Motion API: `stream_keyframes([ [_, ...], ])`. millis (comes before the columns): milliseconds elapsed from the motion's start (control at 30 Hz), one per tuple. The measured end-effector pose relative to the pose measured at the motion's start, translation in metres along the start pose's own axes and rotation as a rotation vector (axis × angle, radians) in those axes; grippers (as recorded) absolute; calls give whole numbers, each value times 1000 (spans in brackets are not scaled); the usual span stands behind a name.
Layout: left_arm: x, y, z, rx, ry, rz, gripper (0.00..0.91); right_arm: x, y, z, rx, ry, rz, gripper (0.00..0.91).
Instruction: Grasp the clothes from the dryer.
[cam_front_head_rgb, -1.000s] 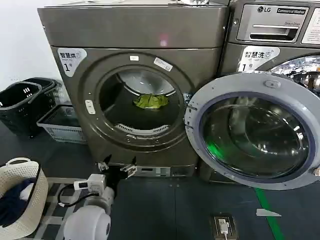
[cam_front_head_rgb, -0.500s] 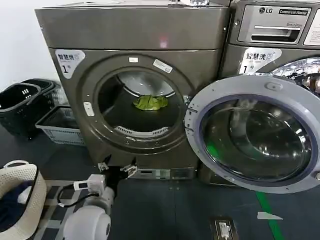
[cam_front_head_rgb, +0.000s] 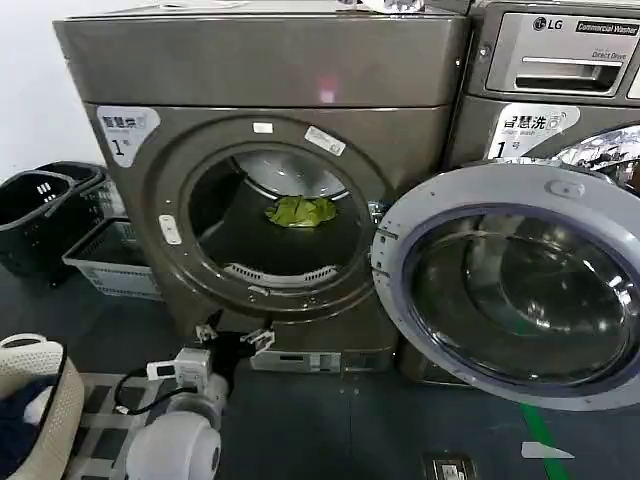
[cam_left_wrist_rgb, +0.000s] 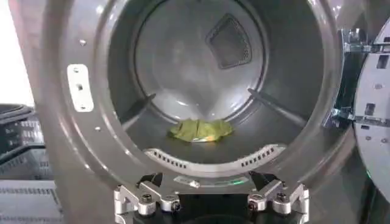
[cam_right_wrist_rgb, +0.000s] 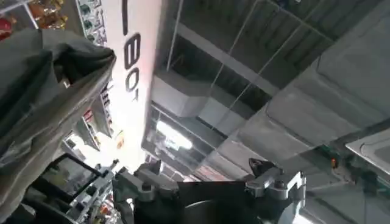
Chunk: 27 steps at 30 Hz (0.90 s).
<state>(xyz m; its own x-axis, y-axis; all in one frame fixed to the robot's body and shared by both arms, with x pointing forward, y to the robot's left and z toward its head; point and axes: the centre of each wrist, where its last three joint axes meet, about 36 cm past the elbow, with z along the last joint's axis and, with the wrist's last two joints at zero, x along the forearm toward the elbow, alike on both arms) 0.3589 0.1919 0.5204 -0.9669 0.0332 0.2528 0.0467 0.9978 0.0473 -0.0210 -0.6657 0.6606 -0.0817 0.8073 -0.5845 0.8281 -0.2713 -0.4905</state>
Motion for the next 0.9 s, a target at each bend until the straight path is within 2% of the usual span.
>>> stream_keyframes([
  [900,-2,-3,1,3,3,12,907,-1,-10,5,0,12,23,907],
])
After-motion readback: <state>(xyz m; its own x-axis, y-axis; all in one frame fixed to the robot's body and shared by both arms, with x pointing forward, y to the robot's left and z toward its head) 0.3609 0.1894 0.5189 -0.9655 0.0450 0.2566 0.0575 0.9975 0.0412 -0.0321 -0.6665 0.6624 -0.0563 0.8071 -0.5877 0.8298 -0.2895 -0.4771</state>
